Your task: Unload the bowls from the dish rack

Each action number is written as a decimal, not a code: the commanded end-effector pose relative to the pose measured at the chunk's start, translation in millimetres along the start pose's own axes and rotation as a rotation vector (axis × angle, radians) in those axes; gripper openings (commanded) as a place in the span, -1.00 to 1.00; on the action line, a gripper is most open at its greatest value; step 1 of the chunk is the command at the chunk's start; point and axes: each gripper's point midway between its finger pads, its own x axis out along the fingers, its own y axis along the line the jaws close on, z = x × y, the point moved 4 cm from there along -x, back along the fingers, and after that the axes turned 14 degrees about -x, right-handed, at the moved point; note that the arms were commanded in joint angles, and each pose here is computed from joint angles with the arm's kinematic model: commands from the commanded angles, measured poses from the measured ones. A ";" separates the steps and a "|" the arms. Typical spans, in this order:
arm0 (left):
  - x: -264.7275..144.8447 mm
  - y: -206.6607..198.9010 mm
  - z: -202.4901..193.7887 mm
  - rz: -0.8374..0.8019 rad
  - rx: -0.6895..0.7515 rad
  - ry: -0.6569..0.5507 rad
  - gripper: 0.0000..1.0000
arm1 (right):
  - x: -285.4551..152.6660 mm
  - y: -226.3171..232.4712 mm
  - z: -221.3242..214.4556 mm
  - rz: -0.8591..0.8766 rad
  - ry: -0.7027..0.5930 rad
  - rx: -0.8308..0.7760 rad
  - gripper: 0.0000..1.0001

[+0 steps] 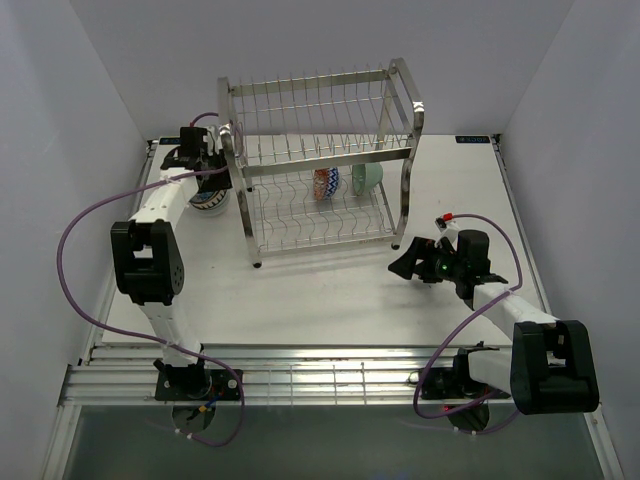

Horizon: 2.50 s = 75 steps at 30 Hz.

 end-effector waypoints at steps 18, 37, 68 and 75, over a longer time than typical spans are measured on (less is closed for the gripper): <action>-80.5 0.8 38.0 -0.009 -0.071 -0.185 0.29 | -1.6 1.6 7.6 -0.007 -0.020 -0.033 0.87; -198.8 -12.2 -61.9 -0.477 -0.171 -0.282 0.24 | -14.7 7.6 31.5 -0.055 -0.090 -0.065 0.85; -216.5 -110.0 -174.4 -0.740 0.056 -0.212 0.06 | -17.6 6.6 54.8 -0.099 -0.138 -0.072 0.69; -191.7 -163.8 -207.4 -0.741 0.081 -0.285 0.06 | -20.8 6.1 47.7 -0.106 -0.143 -0.060 0.88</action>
